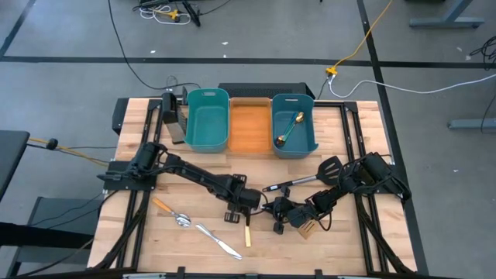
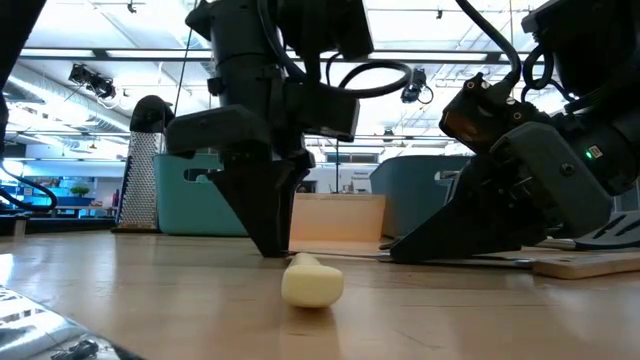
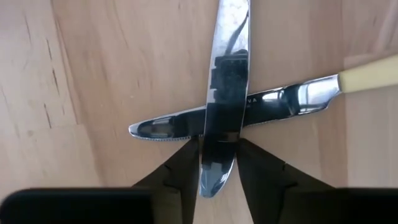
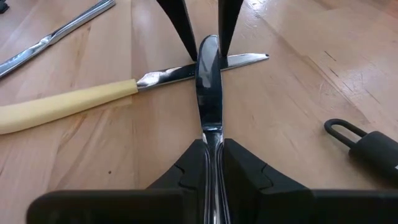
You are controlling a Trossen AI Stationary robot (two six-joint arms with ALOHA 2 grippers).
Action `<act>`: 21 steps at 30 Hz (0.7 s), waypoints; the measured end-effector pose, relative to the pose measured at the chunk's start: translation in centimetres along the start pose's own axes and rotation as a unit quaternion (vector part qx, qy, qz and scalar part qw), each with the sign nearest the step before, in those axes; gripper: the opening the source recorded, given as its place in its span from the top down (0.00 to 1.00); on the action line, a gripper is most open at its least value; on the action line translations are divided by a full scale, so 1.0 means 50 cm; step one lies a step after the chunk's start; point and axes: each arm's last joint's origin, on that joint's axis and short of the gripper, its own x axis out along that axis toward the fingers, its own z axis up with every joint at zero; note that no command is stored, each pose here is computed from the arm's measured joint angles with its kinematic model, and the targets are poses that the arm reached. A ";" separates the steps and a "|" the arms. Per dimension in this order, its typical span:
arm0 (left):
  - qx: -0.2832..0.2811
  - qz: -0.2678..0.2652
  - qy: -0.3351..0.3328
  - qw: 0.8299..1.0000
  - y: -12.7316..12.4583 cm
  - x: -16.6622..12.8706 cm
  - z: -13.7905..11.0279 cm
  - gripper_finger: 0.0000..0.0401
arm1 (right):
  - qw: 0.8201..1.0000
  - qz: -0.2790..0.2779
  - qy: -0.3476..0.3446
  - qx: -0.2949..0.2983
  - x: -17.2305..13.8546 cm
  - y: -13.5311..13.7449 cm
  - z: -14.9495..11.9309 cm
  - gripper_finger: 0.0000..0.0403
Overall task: Pick & Place Kitchen Items
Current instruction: Put the top silver knife into the orange bin
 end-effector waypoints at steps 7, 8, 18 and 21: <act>0.008 0.011 -0.001 1.000 -0.001 0.000 0.000 0.84 | 1.000 0.001 -0.001 0.000 0.000 0.000 0.000 0.88; 0.008 0.011 -0.001 1.000 -0.001 0.000 0.000 0.84 | 1.000 0.002 -0.002 0.001 0.000 0.001 0.001 0.88; 0.000 0.019 -0.012 1.000 0.001 -0.013 0.000 0.84 | 1.000 0.017 -0.017 0.000 -0.001 0.002 0.013 0.88; -0.001 0.020 -0.022 1.000 0.002 -0.025 0.003 0.84 | 0.999 0.024 -0.020 -0.007 -0.007 0.004 0.026 0.88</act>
